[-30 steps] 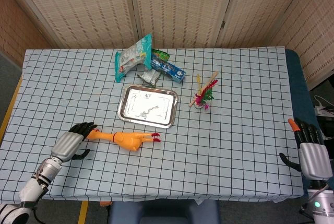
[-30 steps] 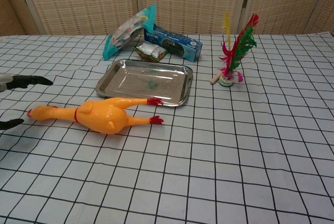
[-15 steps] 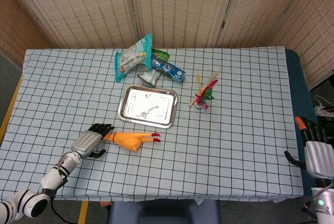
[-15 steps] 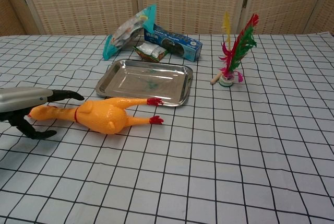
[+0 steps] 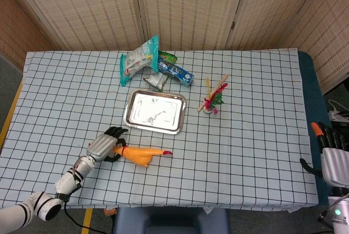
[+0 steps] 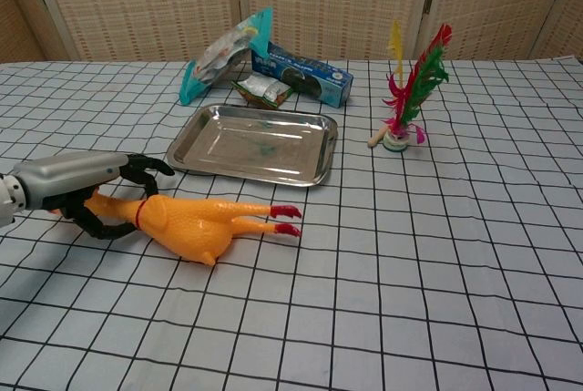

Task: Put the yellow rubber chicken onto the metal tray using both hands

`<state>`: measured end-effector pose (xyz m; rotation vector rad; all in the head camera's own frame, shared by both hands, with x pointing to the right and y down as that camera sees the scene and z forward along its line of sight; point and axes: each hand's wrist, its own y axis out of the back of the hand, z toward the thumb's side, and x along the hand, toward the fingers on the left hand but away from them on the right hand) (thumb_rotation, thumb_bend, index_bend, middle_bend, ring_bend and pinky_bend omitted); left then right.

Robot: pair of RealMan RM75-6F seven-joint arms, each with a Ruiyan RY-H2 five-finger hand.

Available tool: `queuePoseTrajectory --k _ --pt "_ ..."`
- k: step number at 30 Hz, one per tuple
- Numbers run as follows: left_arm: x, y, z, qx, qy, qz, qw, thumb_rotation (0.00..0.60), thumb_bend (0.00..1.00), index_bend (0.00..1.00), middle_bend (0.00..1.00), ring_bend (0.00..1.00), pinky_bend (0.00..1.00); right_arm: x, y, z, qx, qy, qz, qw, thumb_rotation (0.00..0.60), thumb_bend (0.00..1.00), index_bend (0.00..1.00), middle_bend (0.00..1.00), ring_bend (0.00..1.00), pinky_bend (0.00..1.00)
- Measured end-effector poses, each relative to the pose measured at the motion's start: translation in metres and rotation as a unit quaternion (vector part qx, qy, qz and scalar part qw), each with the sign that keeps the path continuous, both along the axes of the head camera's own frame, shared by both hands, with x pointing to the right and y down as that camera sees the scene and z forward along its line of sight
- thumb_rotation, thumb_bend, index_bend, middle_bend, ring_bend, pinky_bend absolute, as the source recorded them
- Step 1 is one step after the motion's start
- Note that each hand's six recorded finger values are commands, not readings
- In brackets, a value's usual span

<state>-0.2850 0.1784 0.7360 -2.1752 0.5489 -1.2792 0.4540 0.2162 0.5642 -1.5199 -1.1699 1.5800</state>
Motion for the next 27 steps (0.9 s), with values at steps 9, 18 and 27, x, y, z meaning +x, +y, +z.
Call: queuePoseTrajectory --k 9,18,27 --pt "0.0 -0.008 -0.016 0.042 0.043 -0.034 0.9976 0.6 0.62 0.81 0.31 0.18 0.16 -0.004 0.002 0.0 -0.002 -0.005 -0.005 1.0 0.6 0.17 0.0 0.0 0.0 0.0" --pt "-0.004 -0.015 -0.043 0.046 0.077 -0.093 0.9916 0.6 0.67 0.81 0.63 0.37 0.31 -0.042 -0.017 -0.005 -0.017 -0.077 -0.059 0.9952 0.6 0.17 0.0 0.0 0.0 0.0" --pt "0.013 -0.018 -0.061 0.031 0.091 -0.104 0.99 0.6 0.67 0.82 0.67 0.43 0.4 -0.141 -0.073 -0.009 -0.083 -0.186 -0.164 0.9654 0.6 0.17 0.0 0.0 0.0 0.0"
